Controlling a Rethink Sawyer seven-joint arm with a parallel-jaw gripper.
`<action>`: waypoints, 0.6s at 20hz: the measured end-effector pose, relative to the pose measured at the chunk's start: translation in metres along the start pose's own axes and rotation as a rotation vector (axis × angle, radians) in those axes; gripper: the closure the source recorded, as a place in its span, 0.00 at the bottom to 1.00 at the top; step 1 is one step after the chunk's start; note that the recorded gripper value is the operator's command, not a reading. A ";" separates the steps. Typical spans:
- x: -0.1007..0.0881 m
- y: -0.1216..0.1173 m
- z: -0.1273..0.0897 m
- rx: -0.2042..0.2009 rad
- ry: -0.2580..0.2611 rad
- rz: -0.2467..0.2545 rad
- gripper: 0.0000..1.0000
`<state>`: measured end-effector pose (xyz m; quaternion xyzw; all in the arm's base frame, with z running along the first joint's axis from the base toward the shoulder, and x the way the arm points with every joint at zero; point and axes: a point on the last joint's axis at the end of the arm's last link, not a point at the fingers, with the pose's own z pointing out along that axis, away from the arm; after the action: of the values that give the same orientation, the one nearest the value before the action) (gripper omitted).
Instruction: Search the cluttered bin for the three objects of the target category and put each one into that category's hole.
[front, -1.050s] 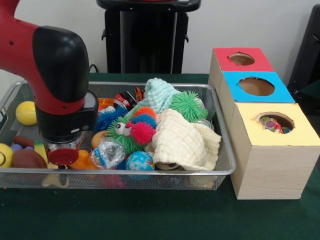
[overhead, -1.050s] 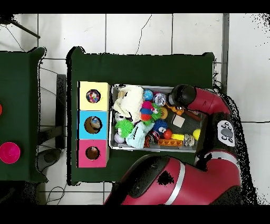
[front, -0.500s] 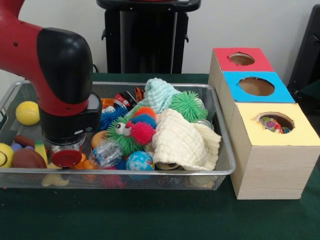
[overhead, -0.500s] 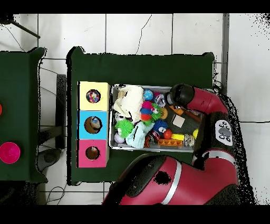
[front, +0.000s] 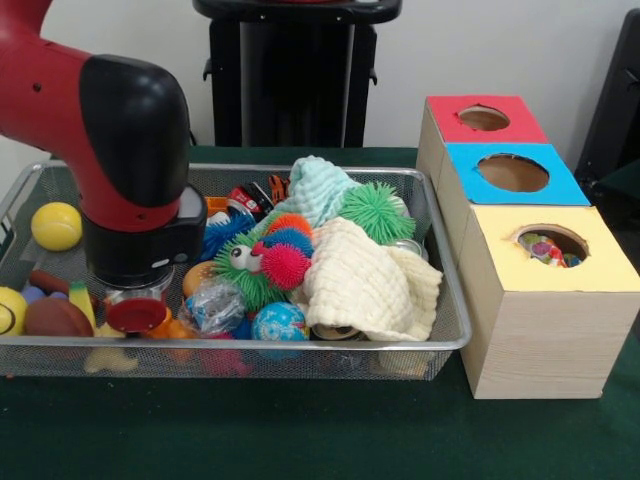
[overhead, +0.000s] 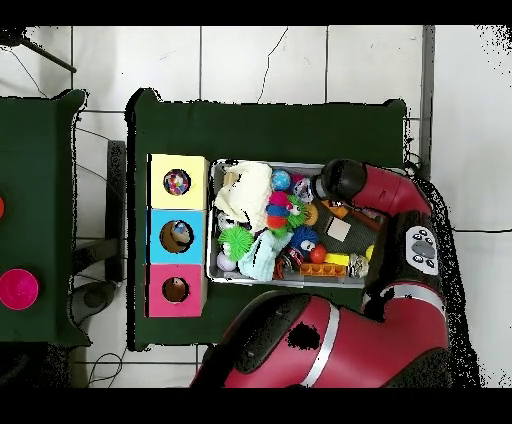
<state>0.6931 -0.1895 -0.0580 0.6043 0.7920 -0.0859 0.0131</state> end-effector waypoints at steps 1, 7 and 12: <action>0.000 0.000 0.000 0.001 -0.001 0.000 1.00; 0.008 -0.006 -0.003 0.025 -0.009 -0.012 1.00; 0.018 -0.013 -0.005 0.047 -0.008 -0.021 1.00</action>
<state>0.6759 -0.1749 -0.0539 0.5957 0.7961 -0.1070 0.0012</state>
